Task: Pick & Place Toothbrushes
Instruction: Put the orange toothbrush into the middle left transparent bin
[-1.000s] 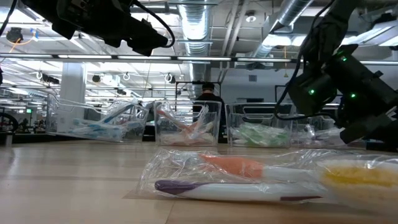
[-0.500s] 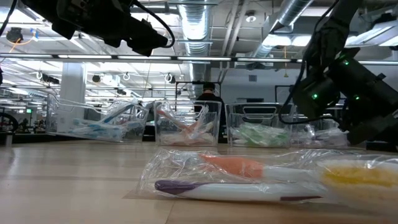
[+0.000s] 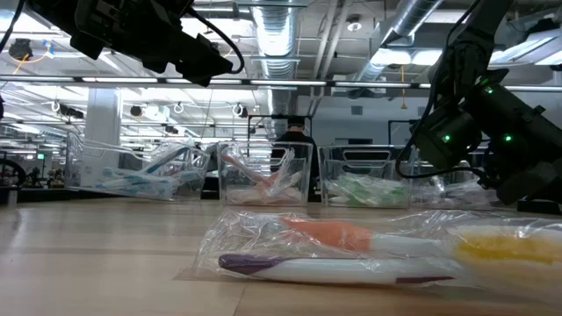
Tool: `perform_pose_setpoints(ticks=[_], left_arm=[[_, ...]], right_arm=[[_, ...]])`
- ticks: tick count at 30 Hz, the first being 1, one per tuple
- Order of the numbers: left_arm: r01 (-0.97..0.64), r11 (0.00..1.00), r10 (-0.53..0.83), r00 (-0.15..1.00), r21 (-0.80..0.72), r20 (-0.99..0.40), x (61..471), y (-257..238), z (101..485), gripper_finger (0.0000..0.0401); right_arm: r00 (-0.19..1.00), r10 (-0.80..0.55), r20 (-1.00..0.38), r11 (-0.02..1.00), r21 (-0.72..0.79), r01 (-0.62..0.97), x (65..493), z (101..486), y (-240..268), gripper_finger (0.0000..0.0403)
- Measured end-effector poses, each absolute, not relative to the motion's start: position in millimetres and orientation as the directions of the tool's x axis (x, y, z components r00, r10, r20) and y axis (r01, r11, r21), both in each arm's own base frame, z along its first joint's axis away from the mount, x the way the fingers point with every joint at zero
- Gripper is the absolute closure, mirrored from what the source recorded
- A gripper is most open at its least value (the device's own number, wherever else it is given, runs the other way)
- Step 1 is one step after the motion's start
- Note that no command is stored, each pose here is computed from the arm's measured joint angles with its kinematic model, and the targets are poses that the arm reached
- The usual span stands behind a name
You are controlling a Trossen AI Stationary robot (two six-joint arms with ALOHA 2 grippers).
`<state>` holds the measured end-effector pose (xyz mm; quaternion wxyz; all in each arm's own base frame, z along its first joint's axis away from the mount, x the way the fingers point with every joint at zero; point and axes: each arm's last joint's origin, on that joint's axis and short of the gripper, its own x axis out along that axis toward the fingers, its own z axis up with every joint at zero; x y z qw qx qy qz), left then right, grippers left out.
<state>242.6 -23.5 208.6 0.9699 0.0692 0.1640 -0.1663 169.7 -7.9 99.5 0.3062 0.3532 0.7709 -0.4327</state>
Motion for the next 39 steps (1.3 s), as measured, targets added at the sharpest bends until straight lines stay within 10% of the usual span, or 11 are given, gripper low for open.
perform_pose_setpoints(ticks=[24, 39], left_arm=[[0.345, 0.935, -0.3, 0.891, 0.08, -0.342, 242.6, -23.5, 208.6, 0.0192], [0.345, 0.935, -0.3, 0.891, 0.08, -0.341, 242.7, -23.5, 208.7, 0.0192]], right_arm=[[-0.46, 0.433, -0.775, 0.548, -0.178, 0.817, 177.7, 94.6, 5.4, 0.0259], [-0.482, 0.333, -0.81, 0.568, -0.236, 0.789, 180.5, 95.1, 20.6, 0.0388]])
